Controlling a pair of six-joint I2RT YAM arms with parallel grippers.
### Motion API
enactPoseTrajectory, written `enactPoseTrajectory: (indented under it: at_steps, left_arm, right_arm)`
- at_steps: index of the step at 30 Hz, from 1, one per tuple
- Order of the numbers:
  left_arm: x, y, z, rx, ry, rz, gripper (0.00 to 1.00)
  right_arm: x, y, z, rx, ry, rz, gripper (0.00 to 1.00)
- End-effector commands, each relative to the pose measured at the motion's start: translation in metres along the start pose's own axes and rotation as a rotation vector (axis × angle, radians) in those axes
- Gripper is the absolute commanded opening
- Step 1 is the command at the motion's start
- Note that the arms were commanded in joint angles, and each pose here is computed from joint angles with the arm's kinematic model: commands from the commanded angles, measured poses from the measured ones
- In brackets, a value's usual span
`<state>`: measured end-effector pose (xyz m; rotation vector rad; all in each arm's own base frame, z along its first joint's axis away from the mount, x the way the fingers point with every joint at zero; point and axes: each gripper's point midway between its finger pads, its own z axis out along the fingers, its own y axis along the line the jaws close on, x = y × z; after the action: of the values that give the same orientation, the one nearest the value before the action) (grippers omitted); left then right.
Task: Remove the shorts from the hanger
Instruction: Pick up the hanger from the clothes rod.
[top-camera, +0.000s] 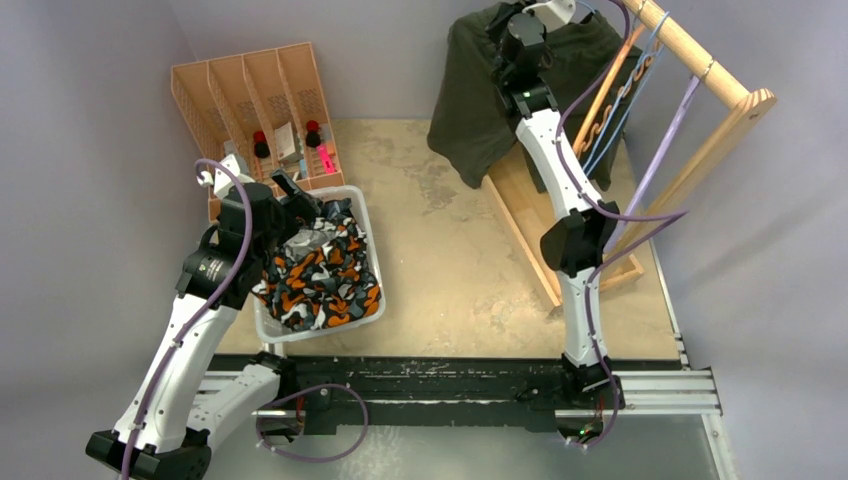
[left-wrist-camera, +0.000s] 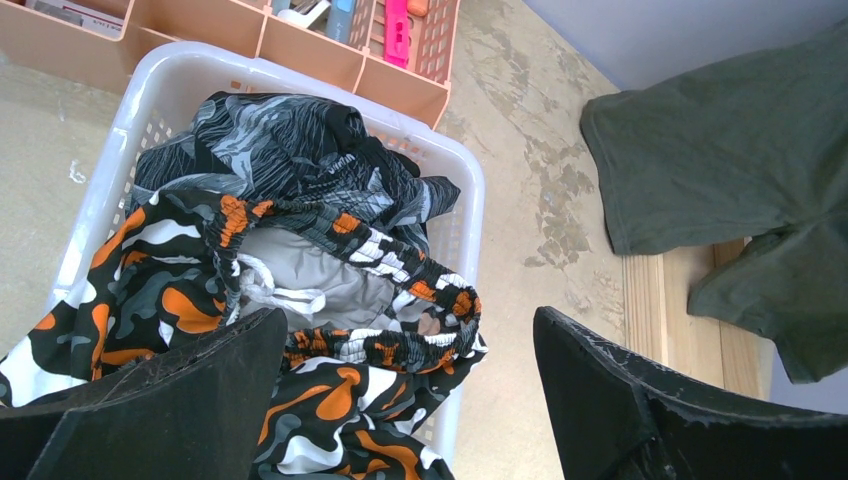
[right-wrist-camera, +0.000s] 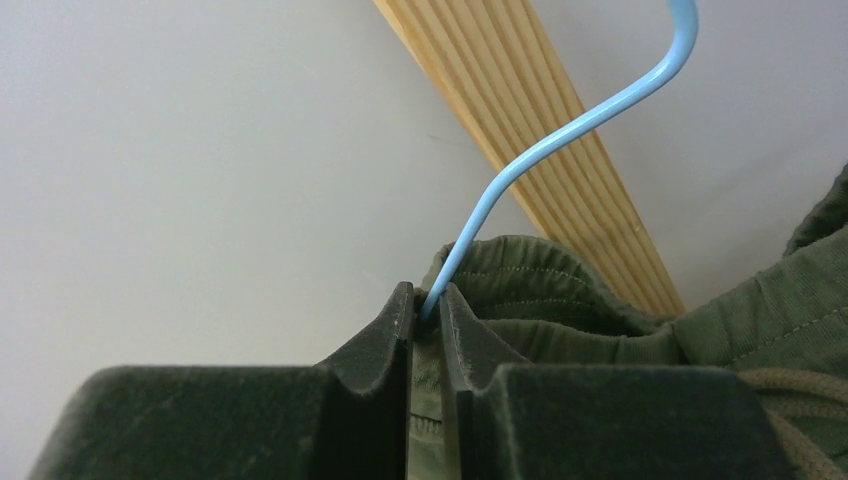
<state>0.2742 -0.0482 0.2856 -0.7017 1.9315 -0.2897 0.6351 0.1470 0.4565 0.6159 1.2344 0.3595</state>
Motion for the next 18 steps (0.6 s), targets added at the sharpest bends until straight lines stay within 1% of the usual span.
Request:
enactPoseTrajectory:
  at_steps: [1, 9, 14, 18]
  left_arm:
    - [-0.010, -0.004, -0.003, 0.017, -0.034, -0.023, 0.93]
    - [-0.008, -0.007, -0.001, 0.029, -0.025, -0.025, 0.93]
    - [-0.006, -0.009, 0.000, 0.036, -0.019, -0.026, 0.93]
    - [-0.005, -0.009, 0.000, 0.042, -0.016, -0.027, 0.93]
  right_arm:
    - [-0.088, 0.049, -0.028, -0.122, -0.128, 0.083, 0.00]
    - [-0.109, 0.062, -0.045, -0.163, -0.119, 0.056, 0.00]
    - [-0.107, 0.075, -0.057, -0.209, -0.076, 0.018, 0.00]
    - [-0.095, 0.075, -0.065, -0.219, -0.011, 0.017, 0.00]
